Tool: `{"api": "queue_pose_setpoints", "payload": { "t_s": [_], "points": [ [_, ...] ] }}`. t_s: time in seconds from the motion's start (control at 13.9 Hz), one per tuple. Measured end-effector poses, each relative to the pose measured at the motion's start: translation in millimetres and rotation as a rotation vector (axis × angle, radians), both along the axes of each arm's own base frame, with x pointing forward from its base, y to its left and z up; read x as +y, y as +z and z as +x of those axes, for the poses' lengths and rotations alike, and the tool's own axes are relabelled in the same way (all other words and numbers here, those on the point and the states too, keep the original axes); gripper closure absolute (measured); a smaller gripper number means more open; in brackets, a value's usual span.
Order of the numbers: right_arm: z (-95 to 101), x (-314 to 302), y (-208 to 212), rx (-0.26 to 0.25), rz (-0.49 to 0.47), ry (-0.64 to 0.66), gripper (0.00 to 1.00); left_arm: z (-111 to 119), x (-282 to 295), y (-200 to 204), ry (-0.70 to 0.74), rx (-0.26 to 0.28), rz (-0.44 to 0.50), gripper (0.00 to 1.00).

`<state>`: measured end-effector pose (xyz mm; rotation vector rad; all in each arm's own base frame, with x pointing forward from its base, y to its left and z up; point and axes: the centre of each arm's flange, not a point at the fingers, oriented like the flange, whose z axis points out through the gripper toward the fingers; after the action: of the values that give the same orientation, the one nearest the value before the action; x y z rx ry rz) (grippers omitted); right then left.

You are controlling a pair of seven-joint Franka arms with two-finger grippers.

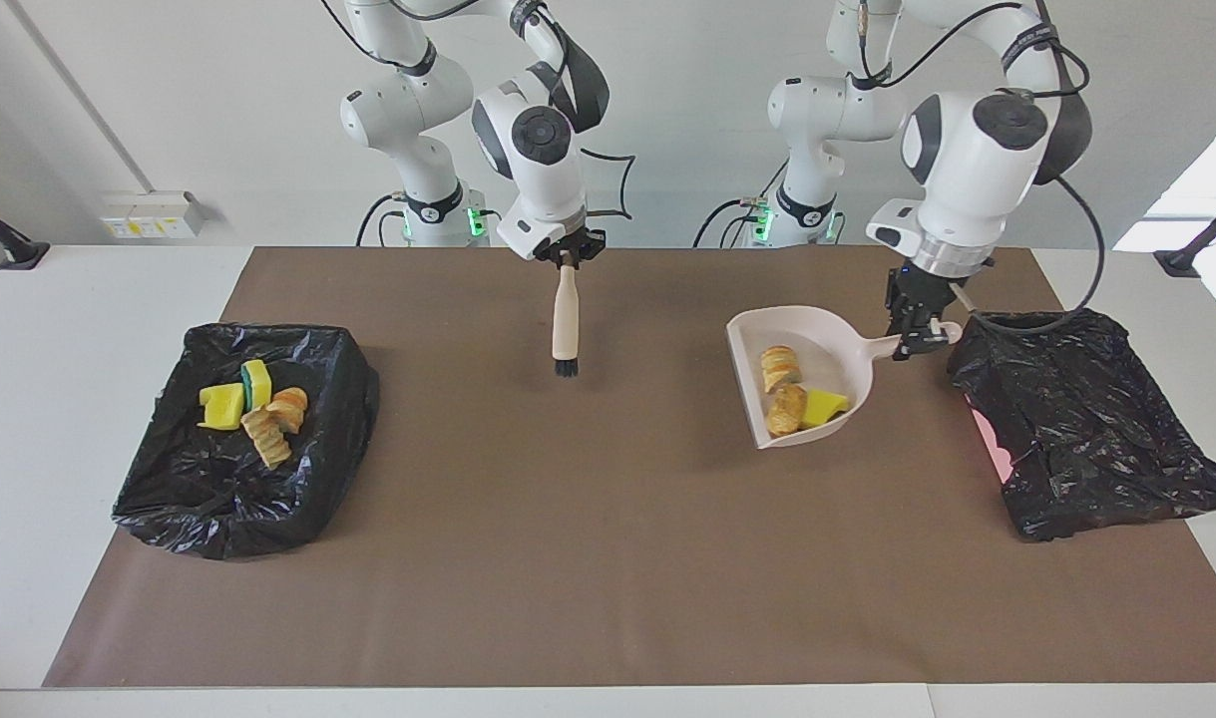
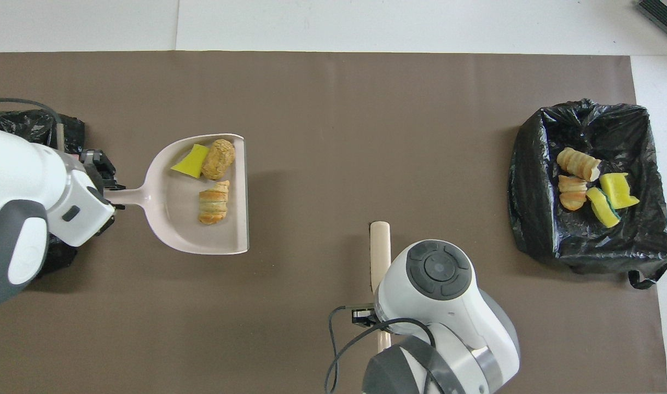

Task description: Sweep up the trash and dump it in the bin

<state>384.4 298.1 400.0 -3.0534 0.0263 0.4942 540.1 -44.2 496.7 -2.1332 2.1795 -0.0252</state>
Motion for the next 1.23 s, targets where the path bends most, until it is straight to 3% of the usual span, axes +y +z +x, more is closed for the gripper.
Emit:
{"api": "queue_pose_setpoints", "payload": {
  "t_s": [0.29, 0.65, 0.87, 1.23],
  "points": [
    [-12.7, 27.4, -34.9, -0.004, -0.014, -0.006, 0.74, -2.8, 124.5, 8.6, 0.122, -0.013, 0.008, 0.69],
    [-19.4, 29.7, -63.0, 0.009, -0.036, -0.009, 0.74, -36.3, 273.6, 36.7, 0.377, -0.072, 0.027, 0.69],
    [-23.2, 35.4, -67.2, -0.007, -0.029, -0.009, 0.74, -51.9, 326.8, 49.3, 0.332, -0.087, 0.097, 0.69],
    [-25.4, 43.3, -73.1, -0.025, -0.023, -0.012, 0.74, -30.3, 358.9, 44.2, 0.202, 0.008, 0.356, 0.69]
  ]
}}
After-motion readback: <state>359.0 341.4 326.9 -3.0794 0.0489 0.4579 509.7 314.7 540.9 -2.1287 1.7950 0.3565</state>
